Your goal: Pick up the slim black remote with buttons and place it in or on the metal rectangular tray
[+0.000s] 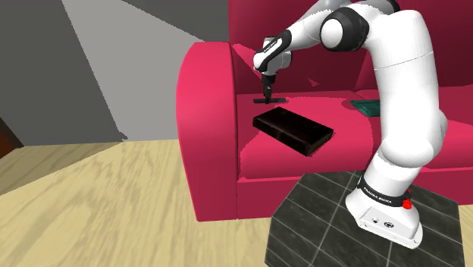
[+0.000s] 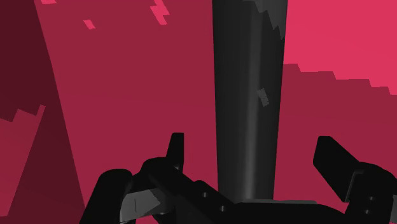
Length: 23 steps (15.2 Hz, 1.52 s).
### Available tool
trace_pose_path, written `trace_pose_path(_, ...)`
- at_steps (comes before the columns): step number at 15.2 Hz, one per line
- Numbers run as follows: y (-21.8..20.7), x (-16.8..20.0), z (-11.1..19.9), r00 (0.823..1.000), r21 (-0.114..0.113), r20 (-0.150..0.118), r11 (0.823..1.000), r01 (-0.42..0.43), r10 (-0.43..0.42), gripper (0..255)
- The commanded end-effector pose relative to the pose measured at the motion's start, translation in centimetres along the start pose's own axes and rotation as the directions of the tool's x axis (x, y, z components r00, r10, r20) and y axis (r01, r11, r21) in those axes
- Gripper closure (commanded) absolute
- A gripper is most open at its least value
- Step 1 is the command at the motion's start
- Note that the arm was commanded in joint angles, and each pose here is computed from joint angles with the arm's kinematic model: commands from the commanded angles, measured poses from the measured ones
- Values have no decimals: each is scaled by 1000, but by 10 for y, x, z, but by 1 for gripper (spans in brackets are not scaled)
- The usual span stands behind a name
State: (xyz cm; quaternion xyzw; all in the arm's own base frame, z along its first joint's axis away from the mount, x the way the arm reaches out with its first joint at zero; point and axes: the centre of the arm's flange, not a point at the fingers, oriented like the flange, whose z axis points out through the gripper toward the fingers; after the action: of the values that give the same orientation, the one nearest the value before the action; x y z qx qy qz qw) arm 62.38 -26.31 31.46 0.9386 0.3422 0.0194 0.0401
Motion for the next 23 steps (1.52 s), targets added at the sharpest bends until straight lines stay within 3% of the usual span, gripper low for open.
trace_pose_path(1,0,0,0,1000,0,0,1000,0,0,0)
trace_pose_path(2,0,0,0,1000,0,0,1000,0,0,255)
trace_pose_path(11,0,0,0,1000,0,0,1000,0,0,255)
trace_pose_path(23,6,1,-63,1000,0,0,1000,0,0,255)
